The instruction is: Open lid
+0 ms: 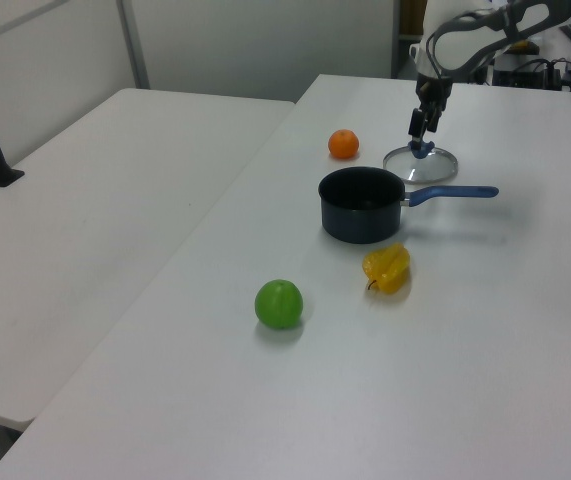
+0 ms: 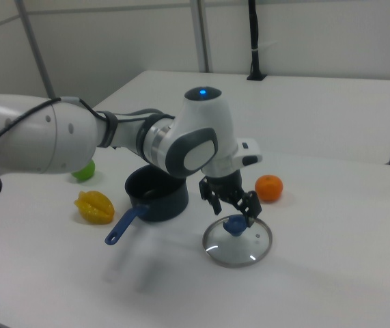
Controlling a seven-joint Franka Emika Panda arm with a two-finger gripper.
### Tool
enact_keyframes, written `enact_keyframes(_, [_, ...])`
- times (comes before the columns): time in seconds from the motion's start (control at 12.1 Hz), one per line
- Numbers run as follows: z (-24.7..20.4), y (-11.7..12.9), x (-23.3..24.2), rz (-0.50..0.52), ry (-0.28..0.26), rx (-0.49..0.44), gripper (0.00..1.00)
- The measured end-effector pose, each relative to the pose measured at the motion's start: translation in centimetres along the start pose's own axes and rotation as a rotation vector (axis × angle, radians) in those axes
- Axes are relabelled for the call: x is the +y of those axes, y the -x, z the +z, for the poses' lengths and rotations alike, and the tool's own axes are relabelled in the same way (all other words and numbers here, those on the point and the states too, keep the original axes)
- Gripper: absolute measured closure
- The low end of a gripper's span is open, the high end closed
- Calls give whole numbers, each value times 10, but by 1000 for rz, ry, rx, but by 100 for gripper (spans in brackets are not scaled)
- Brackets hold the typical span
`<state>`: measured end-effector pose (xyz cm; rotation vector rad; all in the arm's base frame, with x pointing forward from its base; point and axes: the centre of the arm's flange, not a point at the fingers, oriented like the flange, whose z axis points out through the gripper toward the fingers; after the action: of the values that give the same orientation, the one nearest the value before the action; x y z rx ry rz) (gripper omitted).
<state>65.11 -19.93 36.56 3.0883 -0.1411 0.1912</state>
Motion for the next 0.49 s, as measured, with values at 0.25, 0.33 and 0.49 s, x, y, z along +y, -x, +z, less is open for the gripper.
enact_keyframes(0.25, [-58,-8,-7,67,9,84,0])
enact_keyframes(0.33, [-83,-7,-23,75,3,87,0])
enact_keyframes(0.49, [-129,5,-62,65,-11,47,0])
